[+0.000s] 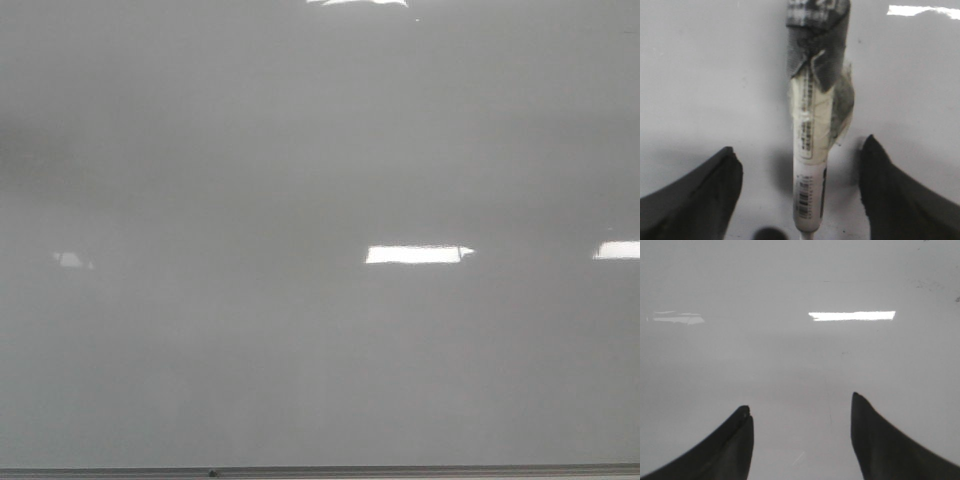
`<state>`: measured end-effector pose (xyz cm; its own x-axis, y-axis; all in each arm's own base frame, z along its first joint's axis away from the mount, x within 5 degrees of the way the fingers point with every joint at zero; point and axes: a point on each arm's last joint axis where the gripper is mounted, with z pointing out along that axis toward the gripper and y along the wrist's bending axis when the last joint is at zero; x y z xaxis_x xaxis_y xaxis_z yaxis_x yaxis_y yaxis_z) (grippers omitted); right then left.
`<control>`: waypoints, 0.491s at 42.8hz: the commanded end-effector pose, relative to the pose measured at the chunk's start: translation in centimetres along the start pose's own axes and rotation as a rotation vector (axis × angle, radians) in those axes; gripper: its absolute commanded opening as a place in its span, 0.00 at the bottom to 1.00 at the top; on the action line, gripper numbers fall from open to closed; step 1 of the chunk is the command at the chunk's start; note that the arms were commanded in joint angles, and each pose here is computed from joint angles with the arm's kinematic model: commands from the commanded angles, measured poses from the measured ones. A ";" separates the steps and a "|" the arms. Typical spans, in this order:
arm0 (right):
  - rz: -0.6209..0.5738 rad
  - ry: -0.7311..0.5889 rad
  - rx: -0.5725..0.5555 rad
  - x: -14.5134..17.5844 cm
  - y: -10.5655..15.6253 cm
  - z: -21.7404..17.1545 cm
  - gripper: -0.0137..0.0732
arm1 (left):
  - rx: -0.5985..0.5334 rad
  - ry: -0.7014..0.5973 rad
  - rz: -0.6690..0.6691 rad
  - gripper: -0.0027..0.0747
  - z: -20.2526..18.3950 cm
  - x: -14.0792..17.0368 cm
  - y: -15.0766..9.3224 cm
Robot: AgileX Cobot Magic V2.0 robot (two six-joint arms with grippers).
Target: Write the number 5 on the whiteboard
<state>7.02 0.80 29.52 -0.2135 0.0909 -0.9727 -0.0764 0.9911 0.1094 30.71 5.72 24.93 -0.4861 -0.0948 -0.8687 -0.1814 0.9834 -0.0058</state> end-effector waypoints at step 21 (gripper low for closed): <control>-0.010 -0.095 0.007 -1.7 0.0 -0.2 0.68 | 0.009 0.025 0.041 0.02 -2.1 -2.6 -1.1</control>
<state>7.02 0.80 29.52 -0.2135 0.0909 -0.9727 -0.0764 0.9911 0.1094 30.49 5.43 25.03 -0.5548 -0.0965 -0.8264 -0.1816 0.9834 0.0070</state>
